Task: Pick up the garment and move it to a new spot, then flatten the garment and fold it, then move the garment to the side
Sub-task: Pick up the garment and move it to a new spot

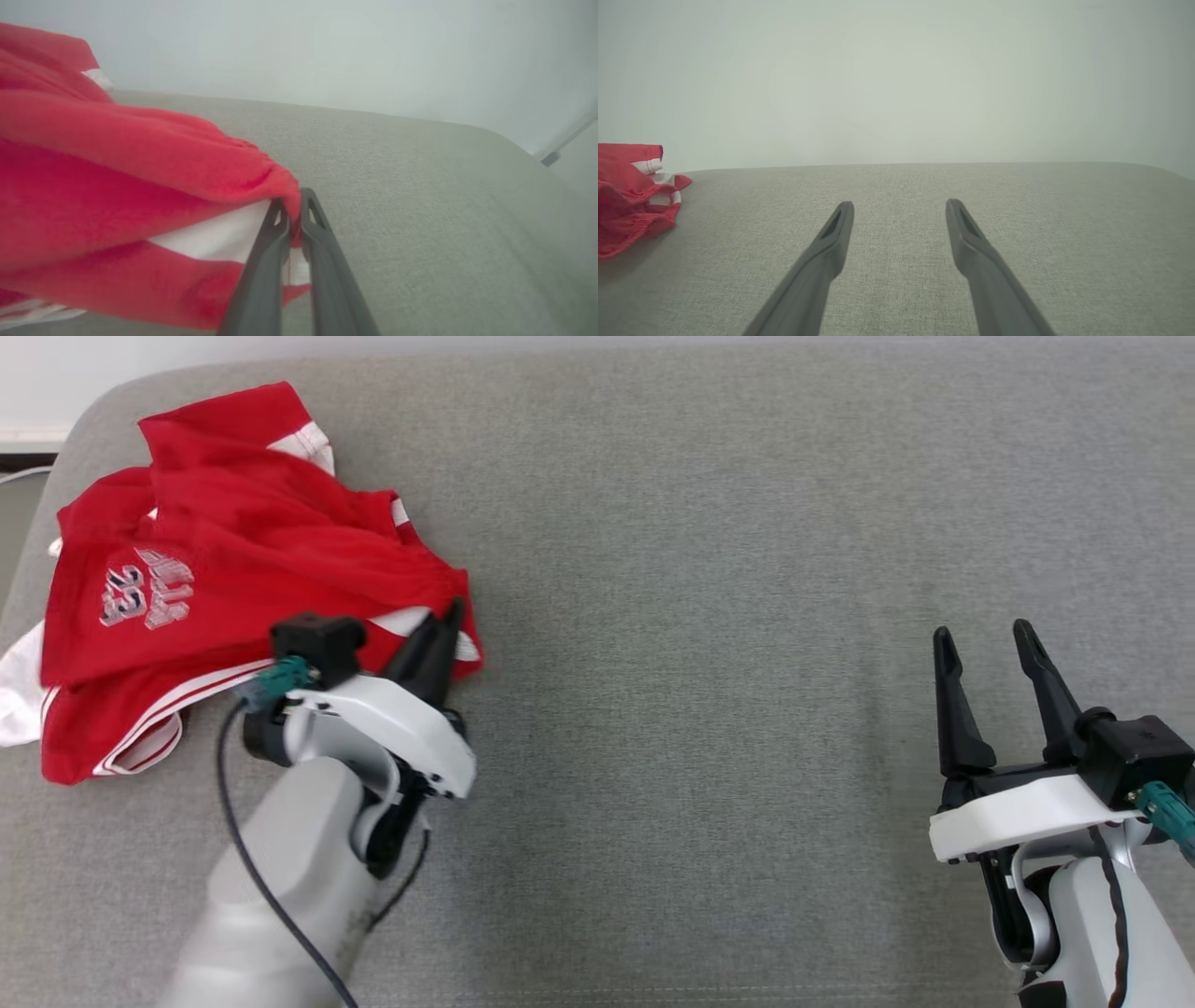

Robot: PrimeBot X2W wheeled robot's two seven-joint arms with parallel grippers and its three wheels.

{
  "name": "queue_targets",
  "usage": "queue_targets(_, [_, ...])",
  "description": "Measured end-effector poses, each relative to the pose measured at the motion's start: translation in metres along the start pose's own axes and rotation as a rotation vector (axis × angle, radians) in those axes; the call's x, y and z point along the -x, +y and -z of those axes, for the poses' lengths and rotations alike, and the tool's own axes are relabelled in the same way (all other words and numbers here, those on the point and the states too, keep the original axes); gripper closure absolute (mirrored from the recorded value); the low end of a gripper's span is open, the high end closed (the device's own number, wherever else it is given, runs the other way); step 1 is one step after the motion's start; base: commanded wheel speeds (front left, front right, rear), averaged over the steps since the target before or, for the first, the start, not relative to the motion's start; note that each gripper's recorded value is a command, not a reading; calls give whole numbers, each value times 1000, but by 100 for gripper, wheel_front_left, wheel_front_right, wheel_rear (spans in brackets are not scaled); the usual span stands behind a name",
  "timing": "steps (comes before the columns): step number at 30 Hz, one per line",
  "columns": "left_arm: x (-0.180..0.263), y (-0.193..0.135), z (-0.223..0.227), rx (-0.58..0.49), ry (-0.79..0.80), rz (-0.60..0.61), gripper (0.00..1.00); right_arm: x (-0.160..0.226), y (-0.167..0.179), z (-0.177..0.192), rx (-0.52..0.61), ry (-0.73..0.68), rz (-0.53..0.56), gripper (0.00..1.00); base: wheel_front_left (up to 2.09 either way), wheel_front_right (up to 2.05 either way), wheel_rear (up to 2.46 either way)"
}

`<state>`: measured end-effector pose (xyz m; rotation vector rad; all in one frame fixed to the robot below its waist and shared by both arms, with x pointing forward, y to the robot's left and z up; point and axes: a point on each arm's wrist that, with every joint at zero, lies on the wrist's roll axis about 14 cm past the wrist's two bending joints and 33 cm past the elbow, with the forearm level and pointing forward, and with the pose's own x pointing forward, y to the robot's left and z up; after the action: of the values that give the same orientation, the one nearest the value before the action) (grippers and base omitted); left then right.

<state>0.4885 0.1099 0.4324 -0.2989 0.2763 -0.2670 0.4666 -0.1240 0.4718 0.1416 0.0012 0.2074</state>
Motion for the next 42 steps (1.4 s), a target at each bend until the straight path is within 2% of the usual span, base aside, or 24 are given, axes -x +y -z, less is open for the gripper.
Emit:
queue_targets(4, [-5,-48,10,32,22,119,100,7,-17,-7,14,-15,49,0,0,0,0])
queue_targets(10, [-7,-120,30,2,98,318,100,20,-44,-15,38,-25,128,0,0,0,0])
queue_targets(24, [-11,-240,49,-77,151,674,100,66,-101,-28,62,-34,308,0,0,0,0])
queue_targets(32, [-5,-282,66,-72,185,781,100,98,-123,-30,62,-22,396,0,0,0,0])
queue_targets(40, [-6,-283,83,-72,230,792,100,102,-126,-28,40,-21,412,0,0,0,0])
queue_targets(41, [-7,-281,83,-72,232,788,55,100,-124,-27,39,-20,404,0,0,0,0])
queue_targets(42, [-7,-281,83,-72,232,788,0,100,-124,-27,39,-20,404,0,0,0,0])
